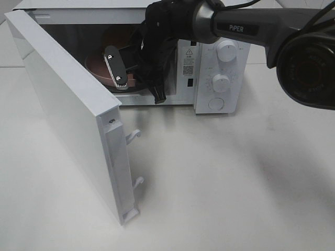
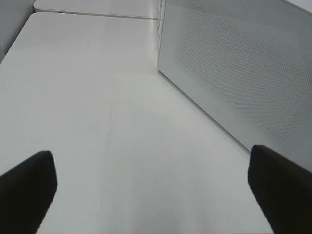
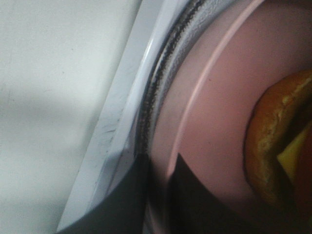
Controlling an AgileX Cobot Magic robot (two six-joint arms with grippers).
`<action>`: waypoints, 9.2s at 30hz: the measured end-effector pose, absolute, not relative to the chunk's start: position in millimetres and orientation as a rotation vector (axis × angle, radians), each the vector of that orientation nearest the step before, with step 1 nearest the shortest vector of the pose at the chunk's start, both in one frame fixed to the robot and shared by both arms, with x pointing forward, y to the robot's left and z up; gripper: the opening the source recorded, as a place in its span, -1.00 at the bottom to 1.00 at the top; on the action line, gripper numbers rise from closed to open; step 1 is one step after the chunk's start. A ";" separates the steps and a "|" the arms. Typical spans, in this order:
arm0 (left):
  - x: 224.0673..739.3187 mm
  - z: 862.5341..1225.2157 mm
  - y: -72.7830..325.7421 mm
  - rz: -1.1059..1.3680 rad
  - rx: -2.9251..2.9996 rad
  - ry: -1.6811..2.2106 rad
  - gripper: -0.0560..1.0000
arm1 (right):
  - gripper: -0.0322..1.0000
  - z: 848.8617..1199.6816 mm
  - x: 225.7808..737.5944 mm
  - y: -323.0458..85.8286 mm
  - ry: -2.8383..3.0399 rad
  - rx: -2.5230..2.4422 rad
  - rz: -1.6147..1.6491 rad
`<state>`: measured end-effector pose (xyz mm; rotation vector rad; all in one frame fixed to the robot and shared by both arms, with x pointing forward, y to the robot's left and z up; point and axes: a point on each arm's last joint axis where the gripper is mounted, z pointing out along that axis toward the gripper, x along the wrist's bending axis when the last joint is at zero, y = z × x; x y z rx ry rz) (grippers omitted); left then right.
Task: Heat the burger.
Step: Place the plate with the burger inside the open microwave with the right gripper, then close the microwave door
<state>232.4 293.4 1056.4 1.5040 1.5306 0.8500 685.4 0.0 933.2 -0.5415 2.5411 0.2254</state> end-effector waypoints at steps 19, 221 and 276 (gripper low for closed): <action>232.4 1056.4 293.4 0.850 1.504 1.531 0.98 | 0.48 943.8 665.3 -5.3 2.554 -0.461 0.362; 231.3 1063.7 293.5 0.876 1.466 1.503 0.85 | 0.51 1050.7 231.2 -301.8 1.584 1.556 0.937; 398.7 987.8 299.6 1.047 1.412 1.378 -0.89 | 0.51 1050.7 231.2 -301.8 1.584 1.555 0.937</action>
